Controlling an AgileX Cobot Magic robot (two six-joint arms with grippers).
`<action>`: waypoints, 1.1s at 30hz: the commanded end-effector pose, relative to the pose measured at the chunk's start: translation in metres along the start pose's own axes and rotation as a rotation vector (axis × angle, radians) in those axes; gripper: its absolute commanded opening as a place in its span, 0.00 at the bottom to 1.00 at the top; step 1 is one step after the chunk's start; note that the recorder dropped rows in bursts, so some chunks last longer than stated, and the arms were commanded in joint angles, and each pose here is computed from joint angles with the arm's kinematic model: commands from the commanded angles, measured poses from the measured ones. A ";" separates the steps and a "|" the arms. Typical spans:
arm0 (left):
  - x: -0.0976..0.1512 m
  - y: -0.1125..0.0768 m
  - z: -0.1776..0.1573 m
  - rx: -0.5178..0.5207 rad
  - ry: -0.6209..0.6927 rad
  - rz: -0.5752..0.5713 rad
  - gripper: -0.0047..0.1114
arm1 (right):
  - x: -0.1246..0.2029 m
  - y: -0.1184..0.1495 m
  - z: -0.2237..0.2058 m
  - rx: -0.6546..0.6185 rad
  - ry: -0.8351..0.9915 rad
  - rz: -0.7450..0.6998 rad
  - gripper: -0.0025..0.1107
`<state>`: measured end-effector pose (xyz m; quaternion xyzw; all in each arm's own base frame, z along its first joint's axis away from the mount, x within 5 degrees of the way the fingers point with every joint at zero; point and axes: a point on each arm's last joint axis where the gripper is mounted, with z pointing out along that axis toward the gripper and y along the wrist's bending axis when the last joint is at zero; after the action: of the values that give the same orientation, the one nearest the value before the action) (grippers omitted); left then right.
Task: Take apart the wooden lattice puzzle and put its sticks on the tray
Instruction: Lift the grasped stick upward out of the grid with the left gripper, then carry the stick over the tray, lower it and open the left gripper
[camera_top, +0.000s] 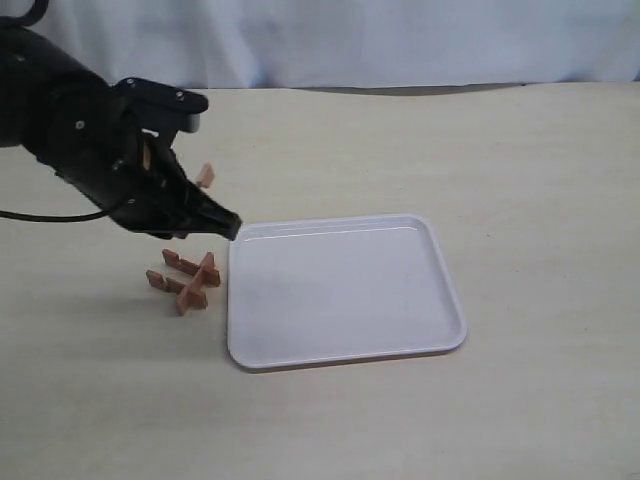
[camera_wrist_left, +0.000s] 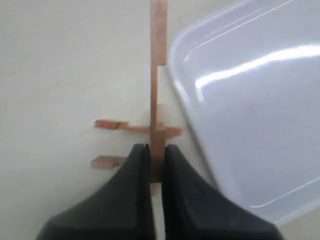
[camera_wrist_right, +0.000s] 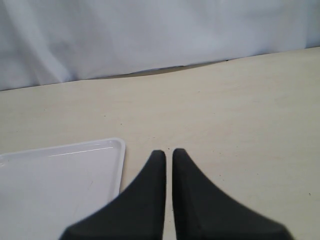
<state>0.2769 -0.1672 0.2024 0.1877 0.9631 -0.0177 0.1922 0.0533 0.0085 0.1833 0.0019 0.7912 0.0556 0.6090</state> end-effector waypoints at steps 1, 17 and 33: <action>-0.014 -0.042 -0.008 0.112 -0.095 0.027 0.04 | 0.000 -0.001 0.001 0.008 -0.001 0.002 0.06; -0.004 -0.082 0.076 0.100 0.062 0.099 0.42 | 0.000 -0.001 0.001 0.008 -0.001 0.002 0.06; 0.002 -0.040 -0.006 -0.117 0.166 0.203 0.48 | 0.000 -0.001 0.001 0.008 -0.001 0.002 0.06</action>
<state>0.2641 -0.2170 0.1990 0.2787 0.9492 0.0524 0.1364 0.0533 0.0085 0.1833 0.0019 0.7912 0.0556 0.6090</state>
